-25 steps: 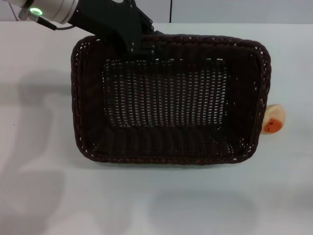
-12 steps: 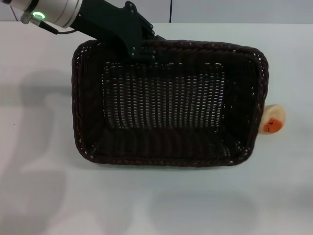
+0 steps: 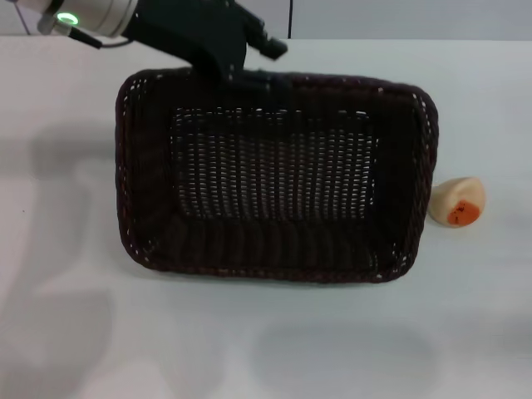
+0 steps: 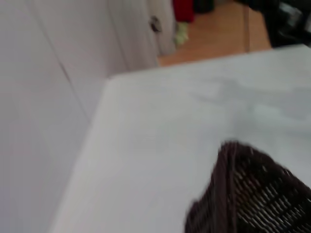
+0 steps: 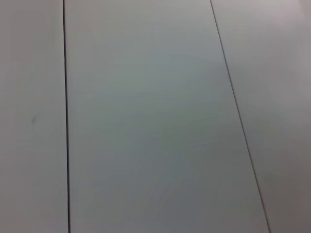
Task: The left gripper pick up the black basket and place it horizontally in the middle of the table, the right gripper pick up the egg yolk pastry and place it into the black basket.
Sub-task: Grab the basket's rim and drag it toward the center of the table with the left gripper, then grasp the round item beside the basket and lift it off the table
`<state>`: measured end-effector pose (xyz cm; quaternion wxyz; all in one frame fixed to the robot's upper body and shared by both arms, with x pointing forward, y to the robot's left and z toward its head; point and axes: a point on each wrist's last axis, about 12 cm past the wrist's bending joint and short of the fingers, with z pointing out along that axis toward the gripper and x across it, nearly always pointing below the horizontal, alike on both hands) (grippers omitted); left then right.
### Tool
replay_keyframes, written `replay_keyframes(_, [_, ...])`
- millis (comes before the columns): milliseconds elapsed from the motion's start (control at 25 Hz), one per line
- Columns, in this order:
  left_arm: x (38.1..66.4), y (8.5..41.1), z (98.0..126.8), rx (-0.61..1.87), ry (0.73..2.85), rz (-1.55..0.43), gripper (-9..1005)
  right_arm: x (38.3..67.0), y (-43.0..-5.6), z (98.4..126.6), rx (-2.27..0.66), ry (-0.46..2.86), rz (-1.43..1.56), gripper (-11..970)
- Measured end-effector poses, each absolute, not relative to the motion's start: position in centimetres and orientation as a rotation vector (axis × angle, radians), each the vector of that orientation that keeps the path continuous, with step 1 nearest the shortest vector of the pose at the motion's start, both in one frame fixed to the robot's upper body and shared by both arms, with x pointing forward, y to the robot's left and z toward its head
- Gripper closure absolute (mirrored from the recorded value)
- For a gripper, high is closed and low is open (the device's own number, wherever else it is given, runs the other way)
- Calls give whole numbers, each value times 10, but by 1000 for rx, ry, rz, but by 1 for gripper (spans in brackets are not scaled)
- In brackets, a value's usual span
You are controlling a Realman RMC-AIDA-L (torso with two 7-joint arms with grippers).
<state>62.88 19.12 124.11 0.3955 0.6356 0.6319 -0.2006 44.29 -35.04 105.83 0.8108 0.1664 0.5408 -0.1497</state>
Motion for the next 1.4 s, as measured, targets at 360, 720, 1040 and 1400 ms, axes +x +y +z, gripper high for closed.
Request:
replay_keyframes(360, [631,200,1251,1467,1520,-504,611,441,-351,1058,354,1154,-324,264])
replay_keyframes(720, [608,278,1254,859,1314,-582,612,441,-349,1057,346,1160,-318,264])
replay_keyframes(1040, [573,355,1220,349,1174,-615,612,443,-343,1056,330,1172,-296,264])
replay_keyframes(1400, [543,401,1164,5,1159,-534,613,444,-340,1056,317,1178,-282,266])
